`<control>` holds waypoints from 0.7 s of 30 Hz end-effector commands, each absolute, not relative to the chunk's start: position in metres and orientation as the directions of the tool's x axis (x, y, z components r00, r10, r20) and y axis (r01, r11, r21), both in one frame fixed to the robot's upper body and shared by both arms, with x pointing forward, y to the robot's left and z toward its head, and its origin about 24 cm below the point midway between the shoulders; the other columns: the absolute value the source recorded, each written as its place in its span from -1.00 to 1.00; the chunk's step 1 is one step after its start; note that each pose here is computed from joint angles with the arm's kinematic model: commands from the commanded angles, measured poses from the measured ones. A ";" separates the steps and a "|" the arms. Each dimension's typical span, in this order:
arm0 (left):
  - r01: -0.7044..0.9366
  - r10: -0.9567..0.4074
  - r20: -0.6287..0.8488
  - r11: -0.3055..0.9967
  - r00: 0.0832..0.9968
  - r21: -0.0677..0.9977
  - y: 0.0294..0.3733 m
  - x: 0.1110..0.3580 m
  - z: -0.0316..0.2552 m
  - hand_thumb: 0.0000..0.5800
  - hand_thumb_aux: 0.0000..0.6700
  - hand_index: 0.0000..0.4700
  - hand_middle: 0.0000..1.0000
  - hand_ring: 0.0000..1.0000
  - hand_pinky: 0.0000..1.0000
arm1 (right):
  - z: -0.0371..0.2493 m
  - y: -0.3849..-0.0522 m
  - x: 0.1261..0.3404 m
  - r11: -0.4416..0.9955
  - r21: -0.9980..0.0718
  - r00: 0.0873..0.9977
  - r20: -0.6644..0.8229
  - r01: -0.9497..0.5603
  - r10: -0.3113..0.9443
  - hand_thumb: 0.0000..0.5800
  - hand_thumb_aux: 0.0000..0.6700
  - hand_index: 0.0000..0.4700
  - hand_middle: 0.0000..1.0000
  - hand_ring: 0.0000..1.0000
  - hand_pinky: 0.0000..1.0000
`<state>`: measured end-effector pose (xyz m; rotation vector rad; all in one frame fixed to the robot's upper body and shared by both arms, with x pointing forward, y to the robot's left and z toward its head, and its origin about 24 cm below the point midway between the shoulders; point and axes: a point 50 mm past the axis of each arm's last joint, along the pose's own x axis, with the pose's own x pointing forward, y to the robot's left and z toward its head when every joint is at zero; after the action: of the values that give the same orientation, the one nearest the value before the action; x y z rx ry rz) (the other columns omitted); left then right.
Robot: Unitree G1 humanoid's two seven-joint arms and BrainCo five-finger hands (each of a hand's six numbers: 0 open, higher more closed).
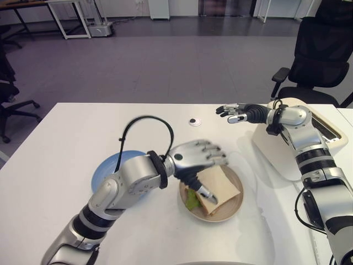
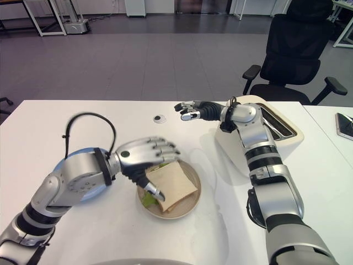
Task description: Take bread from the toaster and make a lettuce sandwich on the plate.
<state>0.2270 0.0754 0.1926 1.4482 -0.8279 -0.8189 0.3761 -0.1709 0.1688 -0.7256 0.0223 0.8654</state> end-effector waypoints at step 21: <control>0.933 -0.856 -0.506 -0.085 0.111 0.349 0.097 0.162 0.068 1.00 1.00 1.00 1.00 1.00 1.00 | 0.087 -0.163 0.177 -0.258 0.207 -0.331 -0.575 -0.944 0.748 1.00 1.00 1.00 1.00 1.00 1.00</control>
<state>0.1666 0.0935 0.0793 0.6989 0.0625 -1.4732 0.1825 -0.1603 0.0933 -0.4012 0.5921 1.8196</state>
